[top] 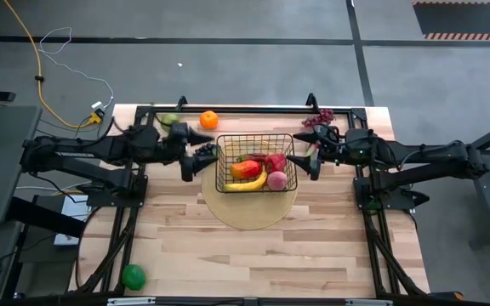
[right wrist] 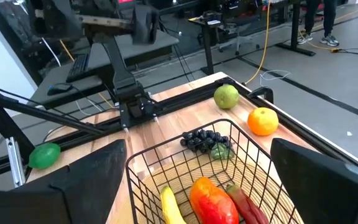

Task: Build produce basket
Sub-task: Put the green lemon into the wire basket

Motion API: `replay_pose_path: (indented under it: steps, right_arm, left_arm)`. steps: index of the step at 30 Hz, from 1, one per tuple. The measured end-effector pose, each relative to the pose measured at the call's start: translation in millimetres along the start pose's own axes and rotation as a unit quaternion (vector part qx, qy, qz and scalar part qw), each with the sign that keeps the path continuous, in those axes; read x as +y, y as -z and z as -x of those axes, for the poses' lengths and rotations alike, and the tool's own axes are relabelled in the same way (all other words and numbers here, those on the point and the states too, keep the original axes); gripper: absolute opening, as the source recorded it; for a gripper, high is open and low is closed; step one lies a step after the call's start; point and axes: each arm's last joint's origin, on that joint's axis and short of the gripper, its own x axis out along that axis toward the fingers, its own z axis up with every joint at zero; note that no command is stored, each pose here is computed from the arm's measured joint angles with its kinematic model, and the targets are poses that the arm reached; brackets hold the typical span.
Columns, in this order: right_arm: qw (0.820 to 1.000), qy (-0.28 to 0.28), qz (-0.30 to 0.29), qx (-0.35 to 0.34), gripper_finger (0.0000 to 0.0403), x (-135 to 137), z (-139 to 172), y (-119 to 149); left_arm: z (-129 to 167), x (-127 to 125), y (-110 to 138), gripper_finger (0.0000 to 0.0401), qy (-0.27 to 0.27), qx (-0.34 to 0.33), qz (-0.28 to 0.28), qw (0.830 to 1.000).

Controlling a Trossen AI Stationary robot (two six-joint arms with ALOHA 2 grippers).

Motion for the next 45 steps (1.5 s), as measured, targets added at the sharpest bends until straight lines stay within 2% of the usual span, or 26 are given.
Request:
replay_pose_path:
  steps: [3, 5, 7, 9, 12, 19, 21, 23, 28, 31, 34, 40, 45]
  right_arm:
    - [1.000, 0.003, -0.002, 0.011, 0.0387, -0.6, 0.1, 2.0]
    - [1.000, 0.005, -0.001, 0.018, 0.0387, -0.9, 0.1, 3.2]
    - [1.000, 0.007, -0.001, 0.024, 0.0387, -1.2, 0.1, 4.4]
    - [1.000, 0.007, -0.003, 0.026, 0.0387, -1.3, 0.2, 4.9]
    - [0.999, 0.009, -0.003, 0.032, 0.0387, -1.6, 0.2, 6.1]
    - [0.999, 0.012, 0.001, 0.045, 0.0387, -2.3, 0.4, 8.6]
    - [0.999, 0.013, 0.002, 0.048, 0.0387, -2.4, 0.4, 9.1]
    - [0.999, 0.014, 0.006, 0.051, 0.0387, -2.6, 0.4, 9.7]
    - [0.998, 0.016, 0.008, 0.060, 0.0387, -3.1, 0.6, 11.4]
    - [0.998, 0.017, 0.009, 0.064, 0.0387, -3.4, 0.8, 12.2]
    - [0.998, 0.018, 0.007, 0.067, 0.0387, -3.5, 0.8, 12.8]
    - [0.997, 0.021, -0.009, 0.073, 0.0387, -3.9, 1.0, 14.1]
    - [0.996, 0.024, -0.014, 0.080, 0.0387, -4.3, 1.2, 15.5]
  left_arm:
    - [-4.3, -11.4, 5.0, 0.0392, -0.017, 0.129, 0.049, 0.990]
    - [-2.7, -19.4, 16.2, 0.0392, -0.047, 0.252, 0.087, 0.963]
    - [0.9, -29.4, 28.4, 0.0392, -0.079, 0.362, 0.125, 0.920]
    - [9.1, -40.0, 44.9, 0.0392, -0.111, 0.463, 0.157, 0.865]
    - [21.9, -62.0, 74.5, 0.0392, -0.143, 0.574, 0.184, 0.785]
    - [50.6, -116.4, 142.6, 0.0392, -0.194, 0.726, 0.187, 0.633]
    - [56.1, -125.7, 159.0, 0.0392, -0.212, 0.753, 0.175, 0.598]
    - [57.6, -132.1, 176.2, 0.0392, -0.229, 0.765, 0.153, 0.583]
    - [47.1, -143.7, 216.7, 0.0392, -0.207, 0.785, 0.107, 0.574]
    - [40.9, -144.8, 238.5, 0.0392, -0.190, 0.812, 0.081, 0.547]
    - [36.7, -142.4, 256.1, 0.0392, -0.198, 0.827, 0.066, 0.522]
    - [43.4, -143.8, 276.9, 0.0392, -0.190, 0.842, 0.025, 0.505]
    - [52.5, -146.8, 283.8, 0.0392, -0.167, 0.856, 0.001, 0.489]
